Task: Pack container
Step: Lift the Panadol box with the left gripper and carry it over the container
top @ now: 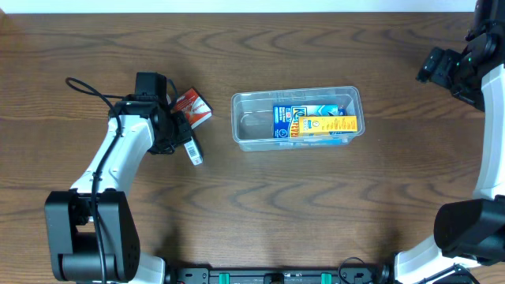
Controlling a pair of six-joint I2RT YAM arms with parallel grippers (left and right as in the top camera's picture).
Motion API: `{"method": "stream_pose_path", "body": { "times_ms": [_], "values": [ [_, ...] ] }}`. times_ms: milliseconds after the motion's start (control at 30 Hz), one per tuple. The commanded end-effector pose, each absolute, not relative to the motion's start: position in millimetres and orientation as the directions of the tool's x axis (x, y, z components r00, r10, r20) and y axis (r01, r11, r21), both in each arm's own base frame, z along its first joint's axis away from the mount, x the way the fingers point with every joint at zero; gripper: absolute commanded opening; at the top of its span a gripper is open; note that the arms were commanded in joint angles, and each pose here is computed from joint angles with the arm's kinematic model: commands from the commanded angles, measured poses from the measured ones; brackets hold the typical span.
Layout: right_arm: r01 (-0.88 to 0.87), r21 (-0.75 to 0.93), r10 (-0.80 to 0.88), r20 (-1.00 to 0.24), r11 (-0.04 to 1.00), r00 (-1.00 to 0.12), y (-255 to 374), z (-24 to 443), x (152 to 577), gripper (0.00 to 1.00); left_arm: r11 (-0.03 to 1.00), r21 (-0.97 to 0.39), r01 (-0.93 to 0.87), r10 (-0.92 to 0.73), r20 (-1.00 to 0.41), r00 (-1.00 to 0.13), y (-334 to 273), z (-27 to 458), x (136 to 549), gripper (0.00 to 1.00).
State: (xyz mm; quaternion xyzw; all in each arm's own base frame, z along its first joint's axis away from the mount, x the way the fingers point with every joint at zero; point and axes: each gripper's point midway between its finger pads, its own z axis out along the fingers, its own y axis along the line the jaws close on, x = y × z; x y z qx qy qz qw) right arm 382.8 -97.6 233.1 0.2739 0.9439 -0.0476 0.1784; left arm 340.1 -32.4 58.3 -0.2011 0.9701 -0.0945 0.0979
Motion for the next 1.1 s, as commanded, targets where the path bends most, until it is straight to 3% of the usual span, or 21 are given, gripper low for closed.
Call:
{"method": "stream_pose_path", "body": {
  "times_ms": [0,267,500,1067],
  "values": [
    [0.538,0.004,0.504,-0.356,0.843,-0.787,-101,231,382,0.99,0.916,-0.217,-0.338,-0.377,-0.171,-0.911,-32,63,343,0.32],
    [0.538,0.004,0.504,-0.356,0.843,-0.787,-101,231,382,0.99,0.925,-0.168,-0.34,-0.369,-0.192,-0.909,-23,62,344,0.34],
    [0.538,0.004,0.504,-0.356,0.843,-0.787,-101,231,382,0.99,0.925,-0.167,-0.341,-0.372,-0.222,-0.901,-21,62,351,0.5],
    [0.538,0.004,0.504,-0.356,0.843,-0.787,-101,231,382,0.99,0.94,-0.157,-0.302,-0.328,-0.185,-0.926,-47,30,358,0.48]
  ]
}}
